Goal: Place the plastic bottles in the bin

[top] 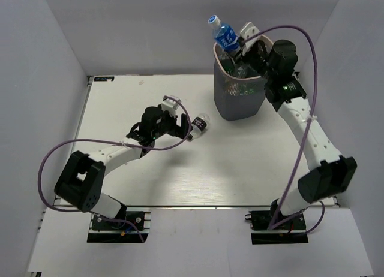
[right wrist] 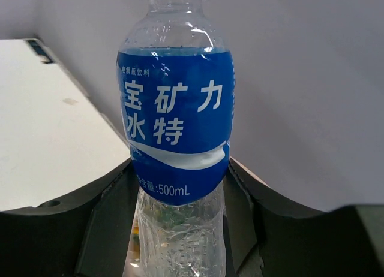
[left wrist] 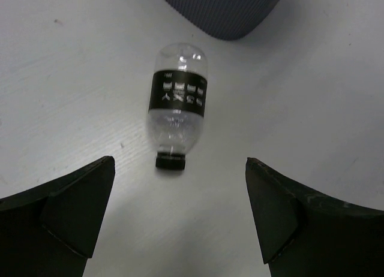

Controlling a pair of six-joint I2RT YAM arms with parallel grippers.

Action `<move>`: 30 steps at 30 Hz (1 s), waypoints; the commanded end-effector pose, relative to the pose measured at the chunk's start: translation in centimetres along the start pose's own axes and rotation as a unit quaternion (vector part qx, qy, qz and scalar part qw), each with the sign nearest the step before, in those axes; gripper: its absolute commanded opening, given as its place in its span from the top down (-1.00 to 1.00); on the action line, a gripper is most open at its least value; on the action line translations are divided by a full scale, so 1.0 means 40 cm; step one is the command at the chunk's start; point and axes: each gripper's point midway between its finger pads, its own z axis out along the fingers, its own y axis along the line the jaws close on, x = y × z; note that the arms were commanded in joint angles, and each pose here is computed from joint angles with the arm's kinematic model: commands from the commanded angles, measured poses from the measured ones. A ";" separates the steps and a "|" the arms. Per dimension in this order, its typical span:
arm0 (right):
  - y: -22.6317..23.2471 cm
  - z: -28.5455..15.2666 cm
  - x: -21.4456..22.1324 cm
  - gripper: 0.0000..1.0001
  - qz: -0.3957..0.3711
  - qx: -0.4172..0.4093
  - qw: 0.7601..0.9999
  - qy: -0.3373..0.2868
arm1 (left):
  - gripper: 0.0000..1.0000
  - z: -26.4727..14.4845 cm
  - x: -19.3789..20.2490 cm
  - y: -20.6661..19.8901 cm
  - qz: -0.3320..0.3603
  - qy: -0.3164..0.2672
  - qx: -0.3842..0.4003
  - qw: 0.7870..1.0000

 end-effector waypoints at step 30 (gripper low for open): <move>0.066 -0.271 0.261 -0.23 0.252 -0.010 0.958 0.135 | 0.19 0.344 0.061 -0.021 0.157 0.124 -0.092 0.975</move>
